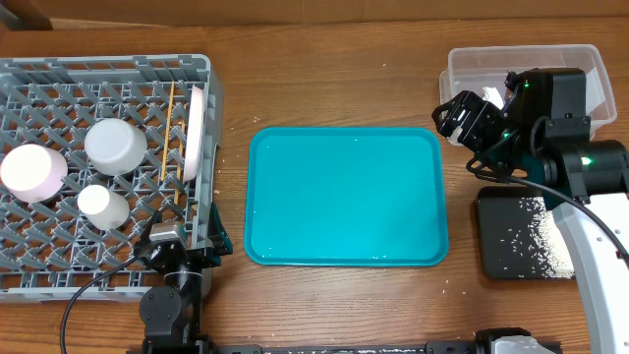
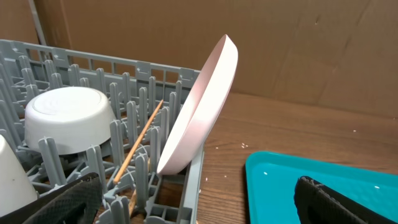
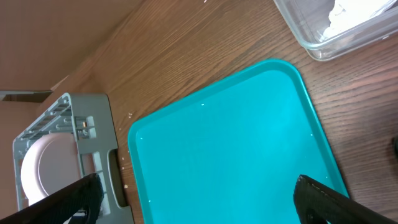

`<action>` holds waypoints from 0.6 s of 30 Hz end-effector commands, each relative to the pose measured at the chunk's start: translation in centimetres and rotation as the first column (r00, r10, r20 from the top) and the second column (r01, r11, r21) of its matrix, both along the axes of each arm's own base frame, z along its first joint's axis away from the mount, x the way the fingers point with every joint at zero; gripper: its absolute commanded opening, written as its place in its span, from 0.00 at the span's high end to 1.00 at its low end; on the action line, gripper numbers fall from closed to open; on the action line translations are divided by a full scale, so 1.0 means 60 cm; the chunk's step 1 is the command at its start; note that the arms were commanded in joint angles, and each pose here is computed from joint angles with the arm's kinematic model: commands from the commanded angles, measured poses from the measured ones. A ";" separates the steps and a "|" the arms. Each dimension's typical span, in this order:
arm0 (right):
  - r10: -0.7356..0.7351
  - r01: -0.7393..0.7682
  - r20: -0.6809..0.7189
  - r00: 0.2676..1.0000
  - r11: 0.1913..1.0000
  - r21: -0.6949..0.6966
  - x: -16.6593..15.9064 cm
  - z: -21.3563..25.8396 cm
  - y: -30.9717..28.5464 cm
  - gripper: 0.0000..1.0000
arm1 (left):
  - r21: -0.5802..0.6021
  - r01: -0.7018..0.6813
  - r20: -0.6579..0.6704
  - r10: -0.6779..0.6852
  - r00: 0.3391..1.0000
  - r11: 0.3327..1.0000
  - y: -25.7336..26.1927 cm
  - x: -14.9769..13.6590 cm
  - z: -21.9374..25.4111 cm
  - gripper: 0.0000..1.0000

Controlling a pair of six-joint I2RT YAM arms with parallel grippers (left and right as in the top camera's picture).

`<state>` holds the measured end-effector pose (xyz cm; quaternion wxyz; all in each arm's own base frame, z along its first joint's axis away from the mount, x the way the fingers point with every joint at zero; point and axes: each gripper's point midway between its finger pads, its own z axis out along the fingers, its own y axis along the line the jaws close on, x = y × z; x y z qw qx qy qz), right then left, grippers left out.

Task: Sort waste into correct bins and load items into the dishwasher

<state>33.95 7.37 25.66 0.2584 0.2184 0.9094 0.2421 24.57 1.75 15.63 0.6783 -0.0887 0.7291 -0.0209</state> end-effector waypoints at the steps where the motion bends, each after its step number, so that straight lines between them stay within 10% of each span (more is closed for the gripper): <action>1: -0.003 0.003 0.016 1.000 1.000 -0.011 0.003 0.005 -0.004 0.00 | 0.015 0.007 0.005 -0.007 1.000 1.000 -0.001 0.000 0.001 0.00; 18: -0.020 0.022 0.078 0.997 0.999 -0.027 -0.014 0.038 -0.013 0.00 | 0.015 0.007 0.005 -0.007 1.000 1.000 -0.001 0.000 0.001 0.00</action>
